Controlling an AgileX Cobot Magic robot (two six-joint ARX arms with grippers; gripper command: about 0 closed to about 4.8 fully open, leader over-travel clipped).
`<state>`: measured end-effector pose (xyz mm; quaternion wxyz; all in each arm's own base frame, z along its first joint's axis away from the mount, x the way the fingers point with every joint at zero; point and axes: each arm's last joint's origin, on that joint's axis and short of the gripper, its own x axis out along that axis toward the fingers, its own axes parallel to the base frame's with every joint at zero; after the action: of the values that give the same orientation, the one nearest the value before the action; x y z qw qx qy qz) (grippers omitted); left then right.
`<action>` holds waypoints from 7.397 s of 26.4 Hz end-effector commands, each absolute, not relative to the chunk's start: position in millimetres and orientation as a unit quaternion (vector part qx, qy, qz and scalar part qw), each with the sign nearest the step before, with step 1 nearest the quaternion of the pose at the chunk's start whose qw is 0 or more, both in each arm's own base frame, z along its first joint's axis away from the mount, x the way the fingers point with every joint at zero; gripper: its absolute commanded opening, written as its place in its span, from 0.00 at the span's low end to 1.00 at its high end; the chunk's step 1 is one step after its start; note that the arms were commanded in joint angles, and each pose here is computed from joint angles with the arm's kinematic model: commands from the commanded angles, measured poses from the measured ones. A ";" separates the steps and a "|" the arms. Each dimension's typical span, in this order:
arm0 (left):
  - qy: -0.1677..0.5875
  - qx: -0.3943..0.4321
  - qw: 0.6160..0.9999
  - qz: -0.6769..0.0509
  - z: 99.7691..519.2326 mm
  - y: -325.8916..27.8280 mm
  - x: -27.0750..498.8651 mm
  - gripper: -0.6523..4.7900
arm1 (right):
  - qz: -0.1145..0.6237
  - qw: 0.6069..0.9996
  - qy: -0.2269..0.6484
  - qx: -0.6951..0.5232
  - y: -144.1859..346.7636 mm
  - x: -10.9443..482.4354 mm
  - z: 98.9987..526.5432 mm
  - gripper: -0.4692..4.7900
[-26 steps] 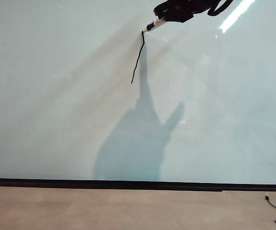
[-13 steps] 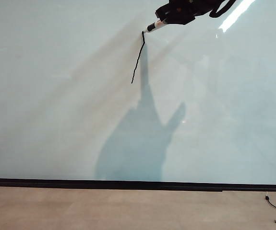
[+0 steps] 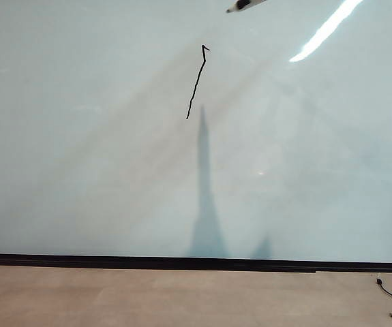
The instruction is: Pick up the pen on the shelf to the right of the whiteboard and write the letter A.
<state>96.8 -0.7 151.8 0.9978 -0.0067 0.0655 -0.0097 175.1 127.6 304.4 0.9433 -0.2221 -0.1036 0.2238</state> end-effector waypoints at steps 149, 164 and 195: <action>0.061 -0.005 0.998 -0.012 153.4 -0.9 96.8 0.11 | 0.271 0.962 0.000 -0.016 173.9 243.4 240.2 0.08; 0.061 -0.005 0.998 -0.012 153.4 -0.9 96.8 0.11 | 0.257 0.966 -0.012 -0.012 176.7 251.4 244.4 0.08; 0.062 -0.005 0.998 -0.012 153.3 -0.9 96.8 0.11 | 0.211 0.977 0.000 -0.020 165.5 247.1 253.6 0.08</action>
<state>96.8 -0.7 151.8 0.9978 -0.0066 0.0657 -0.0101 246.6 168.3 248.0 0.9729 -0.0212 0.0127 0.2300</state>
